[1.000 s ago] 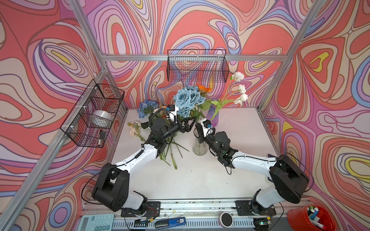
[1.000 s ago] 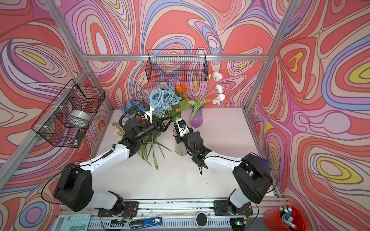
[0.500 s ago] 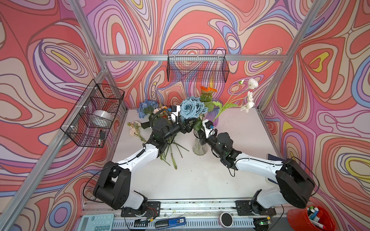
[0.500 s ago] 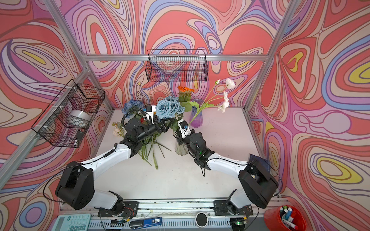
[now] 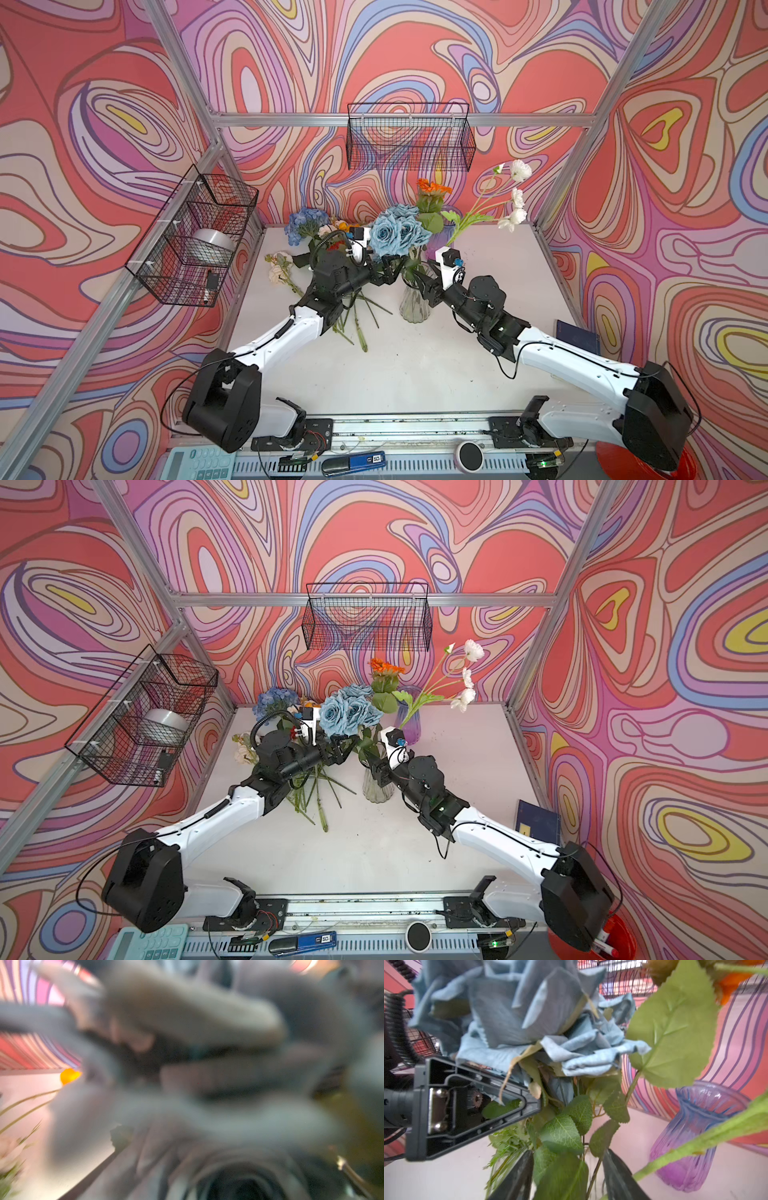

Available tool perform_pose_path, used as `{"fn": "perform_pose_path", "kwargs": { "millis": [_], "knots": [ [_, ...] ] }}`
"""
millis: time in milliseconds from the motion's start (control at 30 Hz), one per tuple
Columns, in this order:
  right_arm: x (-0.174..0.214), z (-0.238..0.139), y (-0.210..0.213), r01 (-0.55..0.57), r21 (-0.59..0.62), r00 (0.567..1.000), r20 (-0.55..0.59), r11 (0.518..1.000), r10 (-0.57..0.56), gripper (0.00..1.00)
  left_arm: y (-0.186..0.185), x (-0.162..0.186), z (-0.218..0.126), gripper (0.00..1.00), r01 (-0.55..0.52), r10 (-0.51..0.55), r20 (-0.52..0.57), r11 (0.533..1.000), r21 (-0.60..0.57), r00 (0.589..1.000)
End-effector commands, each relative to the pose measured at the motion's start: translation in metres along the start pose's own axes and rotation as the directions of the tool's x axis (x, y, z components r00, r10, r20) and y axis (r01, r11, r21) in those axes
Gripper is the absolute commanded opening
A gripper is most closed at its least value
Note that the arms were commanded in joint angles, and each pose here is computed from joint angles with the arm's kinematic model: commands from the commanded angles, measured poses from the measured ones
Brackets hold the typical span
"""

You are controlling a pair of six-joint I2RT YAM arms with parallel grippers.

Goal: Arrange the flowers into the vase

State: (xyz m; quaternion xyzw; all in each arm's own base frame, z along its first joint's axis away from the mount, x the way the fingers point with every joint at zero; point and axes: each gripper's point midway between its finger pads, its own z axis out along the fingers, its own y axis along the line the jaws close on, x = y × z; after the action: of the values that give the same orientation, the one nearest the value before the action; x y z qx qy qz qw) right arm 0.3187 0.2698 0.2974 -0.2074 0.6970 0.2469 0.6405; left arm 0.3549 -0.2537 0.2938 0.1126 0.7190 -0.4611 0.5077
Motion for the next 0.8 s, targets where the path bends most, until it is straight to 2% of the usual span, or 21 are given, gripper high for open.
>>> {"fn": "perform_pose_path", "kwargs": {
  "millis": [0, 200, 367, 567, 767],
  "knots": [
    [0.027, -0.012, 0.006, -0.046, -0.036, 0.989, -0.142, 0.998, 0.041, 0.59, 0.003, 0.017, -0.023, 1.00, -0.023, 0.017, -0.074, 0.997, -0.080, 0.997],
    [0.044, -0.024, 0.009, -0.095, -0.043, 0.972, -0.219, 0.995, 0.084, 0.60, 0.016, 0.049, -0.064, 1.00, -0.010, -0.025, -0.164, 0.977, -0.214, 0.986],
    [0.056, -0.027, 0.006, -0.108, -0.023, 0.959, -0.266, 0.994, 0.098, 0.60, 0.037, 0.081, -0.096, 0.97, 0.056, -0.131, -0.192, 0.935, -0.350, 0.973],
    [0.055, -0.030, -0.005, -0.080, 0.033, 0.962, -0.258, 0.996, 0.086, 0.60, 0.068, 0.125, -0.128, 0.89, 0.103, -0.244, -0.214, 0.852, -0.514, 0.946],
    [0.055, -0.030, -0.011, -0.074, 0.069, 0.961, -0.263, 0.995, 0.089, 0.60, 0.106, 0.139, -0.145, 0.79, 0.070, -0.260, -0.187, 0.737, -0.673, 0.947]
  ]
}}
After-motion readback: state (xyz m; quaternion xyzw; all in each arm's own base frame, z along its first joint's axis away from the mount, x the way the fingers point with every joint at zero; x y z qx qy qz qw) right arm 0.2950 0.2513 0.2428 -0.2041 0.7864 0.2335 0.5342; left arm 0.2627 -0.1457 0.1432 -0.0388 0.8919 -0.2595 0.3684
